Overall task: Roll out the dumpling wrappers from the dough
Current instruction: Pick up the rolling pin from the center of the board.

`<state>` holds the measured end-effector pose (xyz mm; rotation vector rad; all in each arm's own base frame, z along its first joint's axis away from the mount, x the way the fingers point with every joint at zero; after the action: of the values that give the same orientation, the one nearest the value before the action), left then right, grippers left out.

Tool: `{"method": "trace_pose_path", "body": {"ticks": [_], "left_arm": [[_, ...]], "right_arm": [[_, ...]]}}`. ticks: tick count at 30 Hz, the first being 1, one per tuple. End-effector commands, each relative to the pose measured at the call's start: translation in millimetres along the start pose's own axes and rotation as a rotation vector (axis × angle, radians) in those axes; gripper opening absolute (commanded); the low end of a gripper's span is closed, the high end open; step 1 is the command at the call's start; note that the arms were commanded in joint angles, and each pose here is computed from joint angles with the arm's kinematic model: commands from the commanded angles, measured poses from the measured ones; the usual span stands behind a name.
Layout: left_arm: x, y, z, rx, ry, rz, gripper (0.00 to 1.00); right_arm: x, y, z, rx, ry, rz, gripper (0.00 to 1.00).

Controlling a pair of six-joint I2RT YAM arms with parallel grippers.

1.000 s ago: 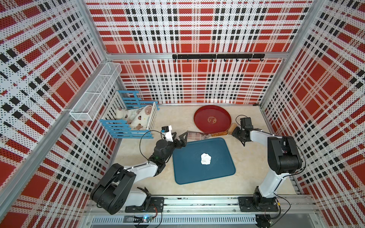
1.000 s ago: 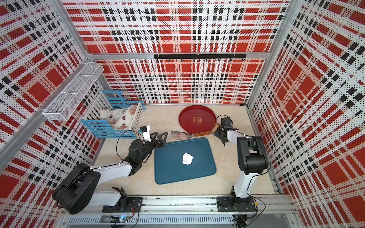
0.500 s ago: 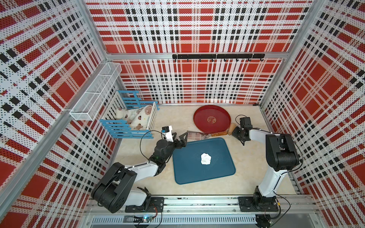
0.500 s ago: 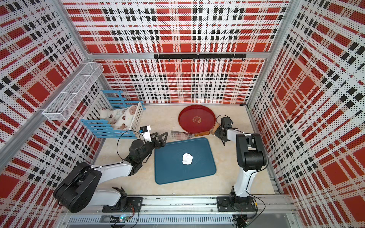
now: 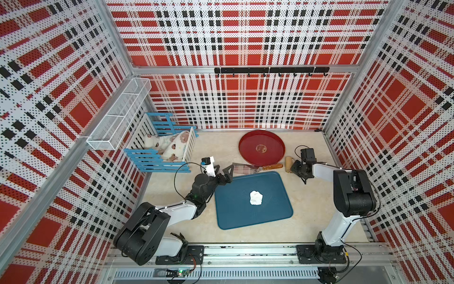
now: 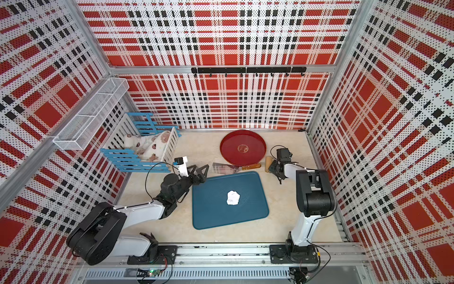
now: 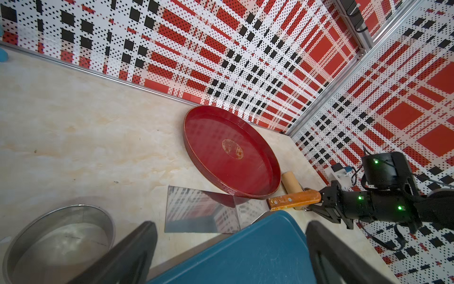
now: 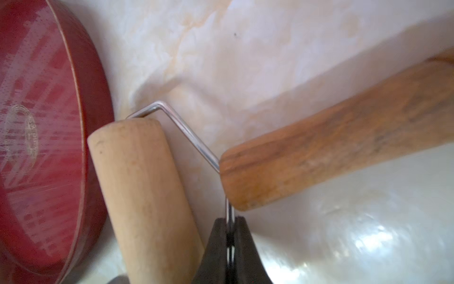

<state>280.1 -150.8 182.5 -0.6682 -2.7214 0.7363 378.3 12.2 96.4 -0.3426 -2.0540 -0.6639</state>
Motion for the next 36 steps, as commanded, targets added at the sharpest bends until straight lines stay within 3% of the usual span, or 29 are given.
{"method": "trace_pose_path", "body": {"ticks": [1,12,22,29,36], "left_arm": [[0.4,-7.0,-4.0,-0.011,-0.016,0.036,0.99],[5.3,-14.1,-8.8,-0.027,-0.038,0.058,0.99],[28.1,-54.3,-43.6,-0.076,-0.12,0.27,0.99],[25.8,-99.9,-52.9,-0.074,-0.024,0.453,0.99],[26.1,-121.4,-48.8,-0.047,0.074,0.546,0.99]], "right_arm": [[26.1,-3.9,-12.5,0.022,-0.089,0.019,0.0],[87.5,0.9,-22.1,0.143,-0.261,-0.061,0.0],[150.7,33.1,-2.2,0.403,-0.43,-0.487,0.0],[170.2,86.8,48.7,0.732,-0.453,-0.627,0.0],[179.8,97.9,86.2,0.893,-0.49,-0.823,0.0]]}}
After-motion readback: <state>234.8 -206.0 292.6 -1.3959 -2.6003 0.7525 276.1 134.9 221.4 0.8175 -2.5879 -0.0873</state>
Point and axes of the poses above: each gripper's point midway between its finger pads, its own x axis back along the fingers, its own y axis along the line the jaws close on, z = x × y, the point moved 8 cm from there along x, back along the fingers, and after that the axes turned 1 degree about x, right-handed, at the moved point
